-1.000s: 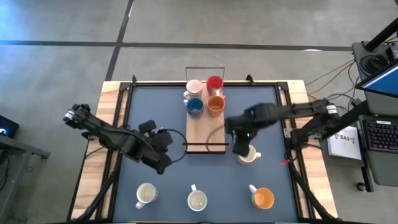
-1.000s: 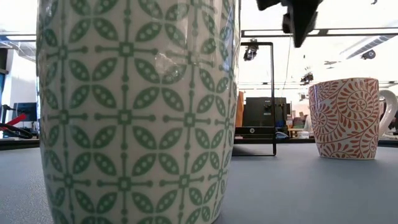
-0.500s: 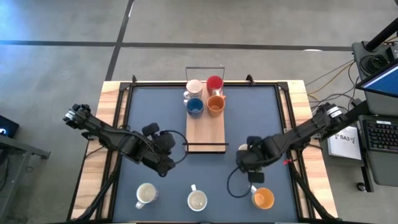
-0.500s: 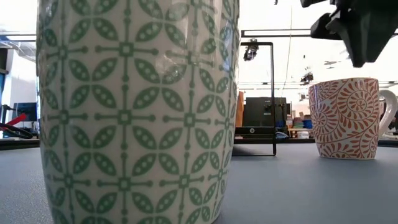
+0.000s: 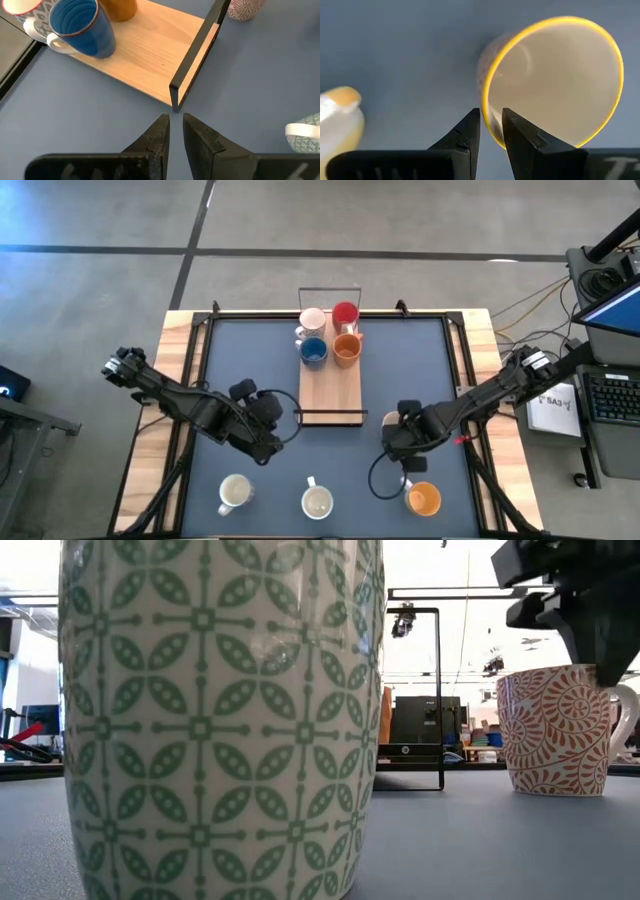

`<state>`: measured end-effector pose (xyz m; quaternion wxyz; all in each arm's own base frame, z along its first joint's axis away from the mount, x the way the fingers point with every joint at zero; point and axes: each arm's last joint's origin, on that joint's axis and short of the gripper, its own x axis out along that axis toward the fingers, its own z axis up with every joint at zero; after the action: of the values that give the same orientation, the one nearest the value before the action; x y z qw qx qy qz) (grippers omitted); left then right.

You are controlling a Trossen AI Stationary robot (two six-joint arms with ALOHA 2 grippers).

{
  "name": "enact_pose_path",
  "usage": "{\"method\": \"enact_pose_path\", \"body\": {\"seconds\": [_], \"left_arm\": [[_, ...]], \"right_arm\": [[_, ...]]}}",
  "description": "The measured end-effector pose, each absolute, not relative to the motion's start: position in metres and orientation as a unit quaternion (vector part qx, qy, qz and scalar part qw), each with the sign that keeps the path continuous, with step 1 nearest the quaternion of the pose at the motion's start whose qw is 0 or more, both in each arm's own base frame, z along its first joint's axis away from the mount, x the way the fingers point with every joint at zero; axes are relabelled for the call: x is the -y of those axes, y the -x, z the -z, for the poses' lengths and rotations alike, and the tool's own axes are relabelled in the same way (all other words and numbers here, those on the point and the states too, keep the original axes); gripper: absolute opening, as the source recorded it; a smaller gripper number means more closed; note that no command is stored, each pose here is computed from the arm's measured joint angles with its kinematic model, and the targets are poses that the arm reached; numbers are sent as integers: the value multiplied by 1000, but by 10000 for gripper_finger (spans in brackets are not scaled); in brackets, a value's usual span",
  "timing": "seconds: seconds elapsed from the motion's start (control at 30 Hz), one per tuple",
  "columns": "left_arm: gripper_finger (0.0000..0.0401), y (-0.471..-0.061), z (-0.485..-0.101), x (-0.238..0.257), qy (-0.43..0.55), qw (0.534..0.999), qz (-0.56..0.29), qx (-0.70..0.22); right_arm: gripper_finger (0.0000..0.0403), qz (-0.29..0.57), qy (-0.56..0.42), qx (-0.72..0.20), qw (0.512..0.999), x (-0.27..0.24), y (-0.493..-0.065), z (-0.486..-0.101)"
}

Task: Place coffee mugs
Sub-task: Put the orange patterned mug on the shelf

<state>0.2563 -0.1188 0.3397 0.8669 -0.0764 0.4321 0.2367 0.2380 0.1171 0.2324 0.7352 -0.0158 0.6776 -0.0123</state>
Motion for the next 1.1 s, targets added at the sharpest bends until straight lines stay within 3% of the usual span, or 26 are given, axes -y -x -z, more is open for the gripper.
{"method": "enact_pose_path", "body": {"seconds": [0.33,0.67,1.1], "left_arm": [[36,-254,-337,125,176,830,-179,-499],[36,-253,-337,128,189,825,-178,-501],[36,-251,-336,132,187,827,-174,-502]], "right_arm": [[16,0,32,-677,735,-116,-235,-220],[14,-14,76,-669,740,-102,-245,-246],[14,-8,117,-635,764,-42,-272,-280]]}}
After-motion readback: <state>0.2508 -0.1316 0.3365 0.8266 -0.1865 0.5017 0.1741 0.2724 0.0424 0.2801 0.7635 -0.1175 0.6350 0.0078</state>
